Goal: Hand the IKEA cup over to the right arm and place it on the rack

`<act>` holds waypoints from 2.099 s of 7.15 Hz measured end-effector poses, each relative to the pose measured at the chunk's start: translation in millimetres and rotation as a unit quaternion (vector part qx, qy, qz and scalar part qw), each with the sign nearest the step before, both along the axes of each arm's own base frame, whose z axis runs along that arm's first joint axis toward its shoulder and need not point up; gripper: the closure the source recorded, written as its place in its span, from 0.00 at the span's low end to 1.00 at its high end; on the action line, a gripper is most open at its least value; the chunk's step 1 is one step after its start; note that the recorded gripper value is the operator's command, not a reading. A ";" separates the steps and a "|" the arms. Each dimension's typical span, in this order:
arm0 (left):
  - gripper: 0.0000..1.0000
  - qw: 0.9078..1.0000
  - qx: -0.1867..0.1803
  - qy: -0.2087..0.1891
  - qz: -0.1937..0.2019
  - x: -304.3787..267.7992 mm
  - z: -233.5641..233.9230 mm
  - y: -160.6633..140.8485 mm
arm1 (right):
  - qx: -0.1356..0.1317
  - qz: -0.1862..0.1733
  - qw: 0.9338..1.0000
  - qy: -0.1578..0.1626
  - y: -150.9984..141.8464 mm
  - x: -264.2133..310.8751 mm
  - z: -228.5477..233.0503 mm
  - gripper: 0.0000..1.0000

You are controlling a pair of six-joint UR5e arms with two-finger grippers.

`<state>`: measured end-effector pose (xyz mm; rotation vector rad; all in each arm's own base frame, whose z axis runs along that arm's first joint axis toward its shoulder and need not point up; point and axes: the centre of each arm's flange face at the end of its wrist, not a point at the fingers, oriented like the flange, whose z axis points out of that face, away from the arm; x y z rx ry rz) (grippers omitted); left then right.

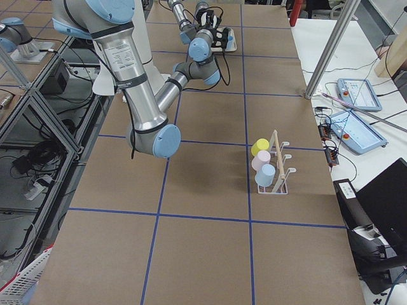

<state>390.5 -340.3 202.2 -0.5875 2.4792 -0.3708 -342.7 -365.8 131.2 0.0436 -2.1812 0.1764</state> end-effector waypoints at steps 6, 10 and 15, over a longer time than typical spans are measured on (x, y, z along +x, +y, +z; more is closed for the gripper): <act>0.83 1.000 -0.009 0.008 -0.003 4.7 -5.9 -1.9 | 0.002 -0.007 1.000 -0.003 5.8 -4.1 -0.6 0.51; 0.00 1.000 -0.010 0.004 -0.004 5.2 -4.4 -2.5 | 0.006 -0.007 1.000 -0.009 6.7 -2.8 -0.6 0.66; 0.00 0.993 -0.035 -0.076 -0.084 -50.7 63.0 -70.7 | 0.006 0.107 0.992 0.069 -43.1 -3.6 10.7 0.65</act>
